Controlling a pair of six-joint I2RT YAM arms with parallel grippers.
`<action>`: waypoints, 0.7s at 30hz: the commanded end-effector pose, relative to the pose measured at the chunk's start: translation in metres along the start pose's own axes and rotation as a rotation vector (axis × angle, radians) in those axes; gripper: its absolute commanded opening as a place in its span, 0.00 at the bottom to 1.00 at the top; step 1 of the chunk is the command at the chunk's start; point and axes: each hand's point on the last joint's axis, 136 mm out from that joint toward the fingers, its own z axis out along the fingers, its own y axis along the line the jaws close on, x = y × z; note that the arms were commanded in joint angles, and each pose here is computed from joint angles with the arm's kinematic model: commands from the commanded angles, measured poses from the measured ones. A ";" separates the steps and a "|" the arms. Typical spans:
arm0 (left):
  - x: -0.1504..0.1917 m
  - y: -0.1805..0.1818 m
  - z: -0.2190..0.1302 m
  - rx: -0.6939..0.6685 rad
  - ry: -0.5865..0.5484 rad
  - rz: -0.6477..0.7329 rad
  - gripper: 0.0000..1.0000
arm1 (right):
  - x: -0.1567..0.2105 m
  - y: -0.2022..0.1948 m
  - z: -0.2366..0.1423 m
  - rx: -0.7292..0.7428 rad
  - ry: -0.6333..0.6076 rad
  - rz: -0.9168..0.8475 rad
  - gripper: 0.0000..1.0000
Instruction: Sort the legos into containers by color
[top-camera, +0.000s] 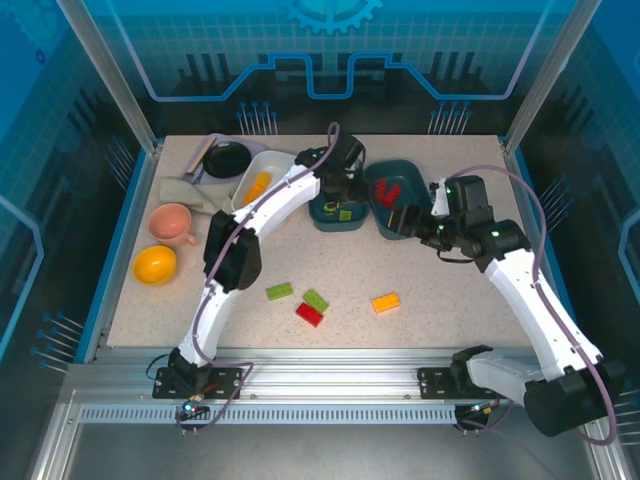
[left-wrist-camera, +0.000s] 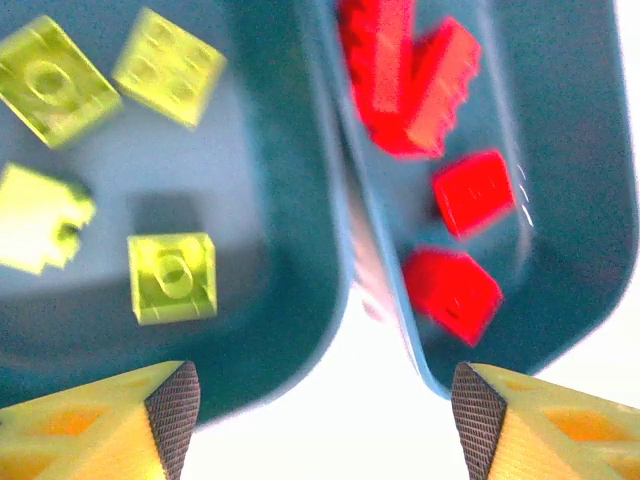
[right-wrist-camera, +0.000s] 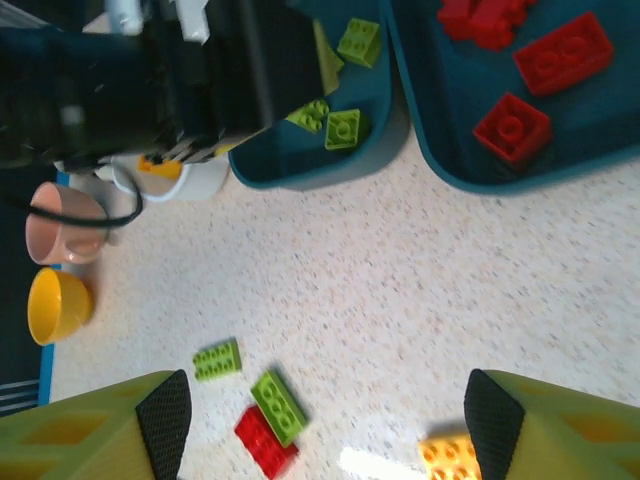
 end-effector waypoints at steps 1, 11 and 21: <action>0.066 -0.044 -0.022 0.088 0.083 0.266 0.72 | 0.029 -0.009 -0.044 0.047 0.049 -0.027 0.75; 0.206 -0.058 0.023 -0.044 0.239 0.631 0.78 | 0.111 -0.021 -0.114 -0.001 0.093 0.106 0.78; 0.238 -0.043 0.067 -0.221 0.269 0.721 0.80 | 0.124 -0.019 -0.138 -0.045 0.038 0.112 0.81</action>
